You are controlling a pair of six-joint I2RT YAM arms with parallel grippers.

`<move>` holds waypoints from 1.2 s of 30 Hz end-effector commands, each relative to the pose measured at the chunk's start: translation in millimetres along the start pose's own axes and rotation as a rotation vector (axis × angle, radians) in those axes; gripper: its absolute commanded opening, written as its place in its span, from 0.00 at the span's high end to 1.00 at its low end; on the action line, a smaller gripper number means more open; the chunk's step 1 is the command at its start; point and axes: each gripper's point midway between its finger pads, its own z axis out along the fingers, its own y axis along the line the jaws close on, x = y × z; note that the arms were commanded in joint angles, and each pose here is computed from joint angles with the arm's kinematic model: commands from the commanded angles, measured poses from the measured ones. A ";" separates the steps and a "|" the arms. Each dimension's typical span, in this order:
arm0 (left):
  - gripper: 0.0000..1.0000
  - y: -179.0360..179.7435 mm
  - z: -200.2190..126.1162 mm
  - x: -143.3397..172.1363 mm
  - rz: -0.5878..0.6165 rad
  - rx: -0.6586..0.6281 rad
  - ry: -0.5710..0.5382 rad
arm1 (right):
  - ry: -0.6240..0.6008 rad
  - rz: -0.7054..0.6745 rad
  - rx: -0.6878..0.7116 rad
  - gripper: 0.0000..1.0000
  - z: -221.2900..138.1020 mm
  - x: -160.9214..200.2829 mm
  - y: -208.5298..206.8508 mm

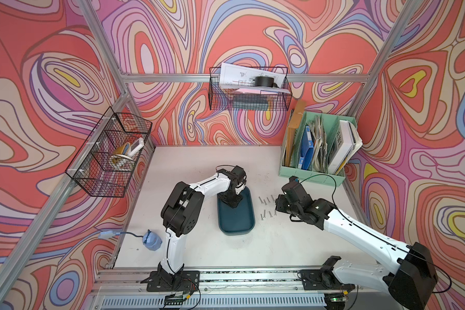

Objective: Take out the screws from the storage box
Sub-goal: Pick up the screw from the storage box.

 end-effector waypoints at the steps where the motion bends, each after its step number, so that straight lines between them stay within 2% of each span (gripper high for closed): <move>1: 0.71 -4.9 17.6 15.8 0.000 0.009 0.065 | -0.003 0.006 0.028 0.81 0.8 1.6 -6.5; 5: 0.76 -9.4 20.3 19.0 -0.001 0.030 0.084 | 0.002 0.001 0.031 0.81 2.8 2.4 -6.5; 9: 0.86 -11.8 18.9 20.6 -0.013 0.038 0.081 | 0.009 0.001 0.036 0.81 4.2 4.4 -7.7; 17: 0.94 -11.3 6.9 21.6 -0.031 0.027 0.062 | 0.008 0.004 0.034 0.81 3.6 4.4 -7.7; 27: 0.98 -15.3 -30.4 8.9 -0.059 0.042 -0.034 | 0.012 0.009 0.035 0.81 4.1 6.0 -8.3; 36: 1.00 -22.7 -81.0 18.7 -0.141 0.080 -0.116 | -0.018 0.017 0.077 0.81 -1.7 0.8 -17.0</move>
